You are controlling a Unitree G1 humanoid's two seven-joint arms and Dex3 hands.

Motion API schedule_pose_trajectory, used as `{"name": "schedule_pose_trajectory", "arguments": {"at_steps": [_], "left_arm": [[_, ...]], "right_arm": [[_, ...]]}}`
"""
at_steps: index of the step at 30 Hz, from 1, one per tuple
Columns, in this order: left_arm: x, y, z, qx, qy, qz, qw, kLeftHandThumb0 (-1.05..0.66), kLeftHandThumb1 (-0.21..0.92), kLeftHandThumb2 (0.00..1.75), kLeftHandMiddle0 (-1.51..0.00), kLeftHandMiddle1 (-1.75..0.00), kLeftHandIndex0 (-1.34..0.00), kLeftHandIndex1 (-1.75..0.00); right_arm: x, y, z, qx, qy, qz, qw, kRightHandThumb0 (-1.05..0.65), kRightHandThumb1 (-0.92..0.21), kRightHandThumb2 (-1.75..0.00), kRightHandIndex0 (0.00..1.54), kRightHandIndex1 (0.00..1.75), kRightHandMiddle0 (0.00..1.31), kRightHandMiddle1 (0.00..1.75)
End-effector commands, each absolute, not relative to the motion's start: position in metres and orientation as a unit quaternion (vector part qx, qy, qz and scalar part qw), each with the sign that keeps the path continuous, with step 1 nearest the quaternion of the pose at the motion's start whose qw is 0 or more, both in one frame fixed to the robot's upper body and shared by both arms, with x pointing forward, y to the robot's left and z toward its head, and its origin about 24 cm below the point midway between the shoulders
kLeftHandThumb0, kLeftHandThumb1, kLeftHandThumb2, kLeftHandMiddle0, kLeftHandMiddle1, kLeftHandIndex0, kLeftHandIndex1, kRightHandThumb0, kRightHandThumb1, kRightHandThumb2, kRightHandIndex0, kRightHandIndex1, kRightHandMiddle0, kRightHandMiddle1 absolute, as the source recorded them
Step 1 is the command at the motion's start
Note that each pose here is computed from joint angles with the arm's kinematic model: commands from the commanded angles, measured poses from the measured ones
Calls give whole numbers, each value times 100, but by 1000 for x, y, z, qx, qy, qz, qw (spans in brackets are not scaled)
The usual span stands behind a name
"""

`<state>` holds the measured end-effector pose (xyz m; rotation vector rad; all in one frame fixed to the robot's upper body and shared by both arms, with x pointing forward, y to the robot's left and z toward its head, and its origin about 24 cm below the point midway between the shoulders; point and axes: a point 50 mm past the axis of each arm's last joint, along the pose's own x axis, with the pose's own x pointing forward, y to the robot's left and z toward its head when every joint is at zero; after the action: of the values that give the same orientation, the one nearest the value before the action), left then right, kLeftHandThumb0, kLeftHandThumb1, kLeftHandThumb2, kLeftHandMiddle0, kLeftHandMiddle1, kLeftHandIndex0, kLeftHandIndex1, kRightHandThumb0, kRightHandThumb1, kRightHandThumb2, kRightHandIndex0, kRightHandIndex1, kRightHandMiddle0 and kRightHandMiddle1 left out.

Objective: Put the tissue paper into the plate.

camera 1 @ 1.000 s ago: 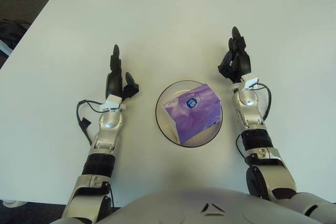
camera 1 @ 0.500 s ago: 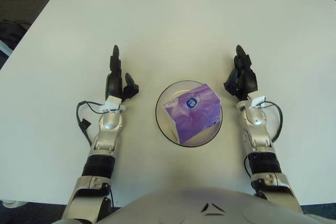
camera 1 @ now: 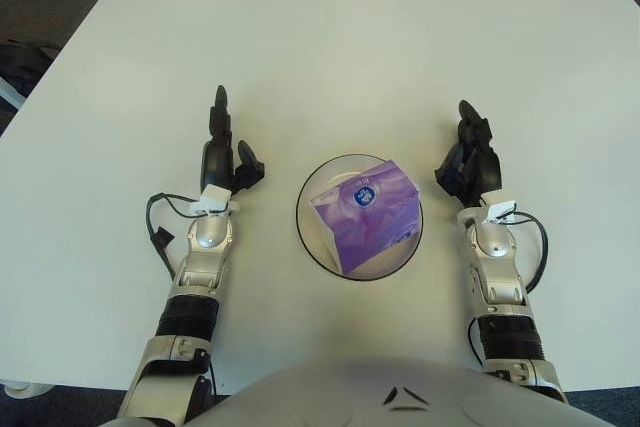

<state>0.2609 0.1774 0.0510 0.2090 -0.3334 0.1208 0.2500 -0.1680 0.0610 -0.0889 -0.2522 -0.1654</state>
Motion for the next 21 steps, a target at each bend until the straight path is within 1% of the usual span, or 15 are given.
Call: {"name": "schedule_pose_trajectory", "arguments": {"at_steps": [1, 11, 21], "left_arm": [[226, 179, -9, 100, -39, 60, 992, -90, 92, 121, -4, 0, 0, -17], [227, 180, -8, 100, -40, 60, 992, -90, 92, 121, -3, 0, 0, -16], [227, 179, -7, 101, -40, 62, 992, -90, 92, 121, -4, 0, 0, -20]], "right_arm": [[239, -166, 43, -49, -89, -87, 991, -60, -92, -103, 17, 3, 0, 50], [239, -165, 38, -47, -96, -81, 991, -65, -92, -105, 18, 3, 0, 50], [238, -163, 35, -40, -95, -77, 992, -67, -92, -107, 20, 3, 0, 51]]}}
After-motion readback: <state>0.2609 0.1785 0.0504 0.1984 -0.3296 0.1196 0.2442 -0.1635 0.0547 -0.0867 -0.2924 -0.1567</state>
